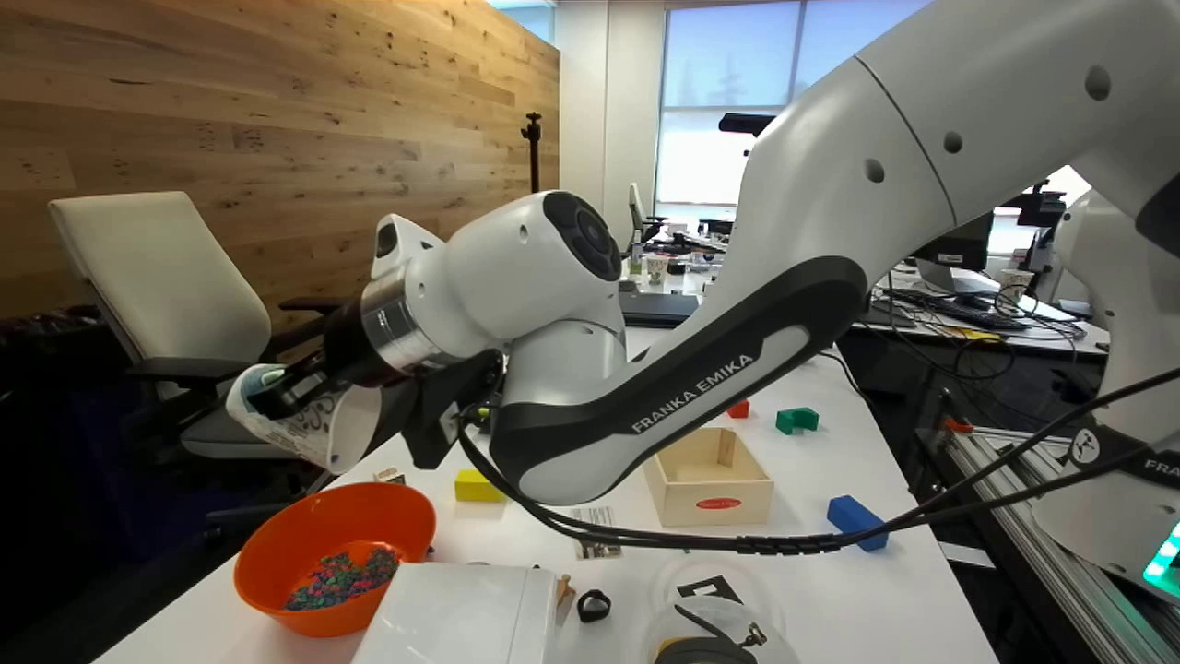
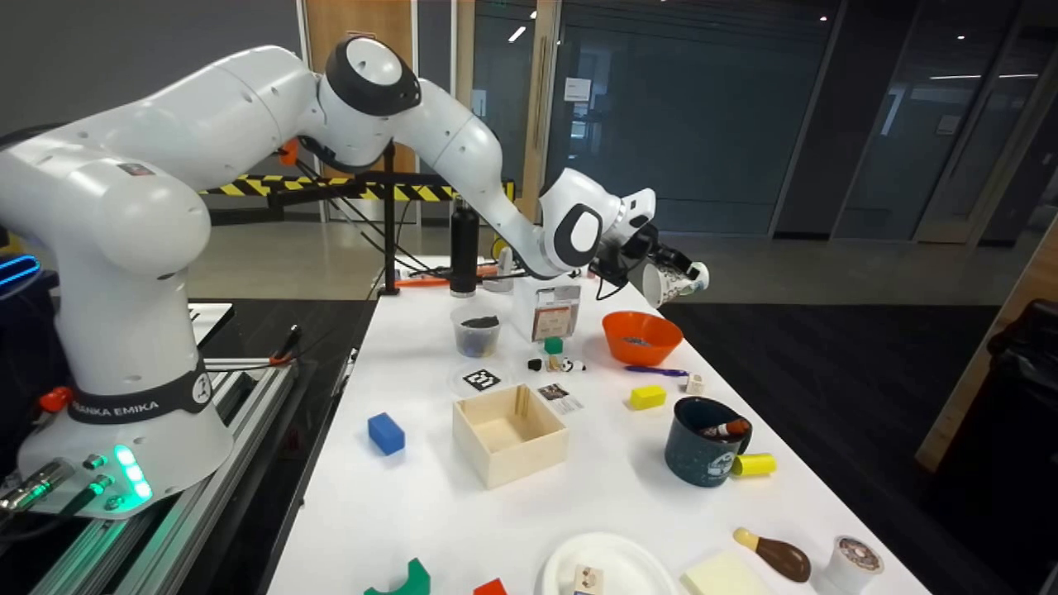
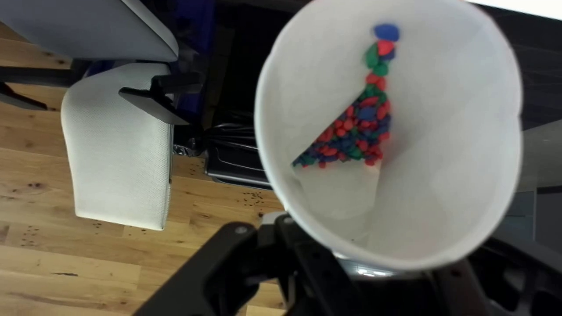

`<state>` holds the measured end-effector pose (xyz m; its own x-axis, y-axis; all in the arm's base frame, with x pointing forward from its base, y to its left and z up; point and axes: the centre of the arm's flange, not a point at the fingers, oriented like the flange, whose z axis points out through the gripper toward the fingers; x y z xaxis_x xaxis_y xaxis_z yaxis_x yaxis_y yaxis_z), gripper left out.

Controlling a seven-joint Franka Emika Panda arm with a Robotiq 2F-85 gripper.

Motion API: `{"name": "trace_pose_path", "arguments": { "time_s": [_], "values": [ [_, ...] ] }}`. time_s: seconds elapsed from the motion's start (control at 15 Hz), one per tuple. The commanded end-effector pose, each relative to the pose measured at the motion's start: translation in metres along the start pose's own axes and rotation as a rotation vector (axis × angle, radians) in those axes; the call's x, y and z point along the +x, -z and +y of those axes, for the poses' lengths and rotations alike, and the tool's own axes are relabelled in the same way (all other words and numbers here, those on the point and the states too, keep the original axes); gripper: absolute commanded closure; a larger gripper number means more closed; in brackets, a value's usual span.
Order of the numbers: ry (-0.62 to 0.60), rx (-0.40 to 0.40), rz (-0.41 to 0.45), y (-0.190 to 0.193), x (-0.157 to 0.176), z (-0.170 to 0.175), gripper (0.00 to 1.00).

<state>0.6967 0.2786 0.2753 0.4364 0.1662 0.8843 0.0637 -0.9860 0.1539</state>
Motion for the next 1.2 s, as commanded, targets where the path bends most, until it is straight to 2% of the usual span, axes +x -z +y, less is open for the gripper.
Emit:
{"name": "trace_pose_path", "arguments": {
  "time_s": [0.0,0.27,0.47,0.87,1.0,1.13],
  "values": [
    [0.009,0.02,0.01,-0.011,0.005,-0.002,0.8],
    [0.002,0.014,-0.009,-0.016,0.004,-0.013,0.8],
    [0.007,-0.015,-0.033,-0.024,0.009,-0.037,0.8],
    [-0.005,-0.104,-0.153,-0.038,0.015,-0.1,0.8],
    [-0.032,-0.123,-0.192,-0.039,0.01,-0.11,0.8],
    [-0.079,-0.129,-0.219,-0.041,0.003,-0.106,0.8]
  ]
}}
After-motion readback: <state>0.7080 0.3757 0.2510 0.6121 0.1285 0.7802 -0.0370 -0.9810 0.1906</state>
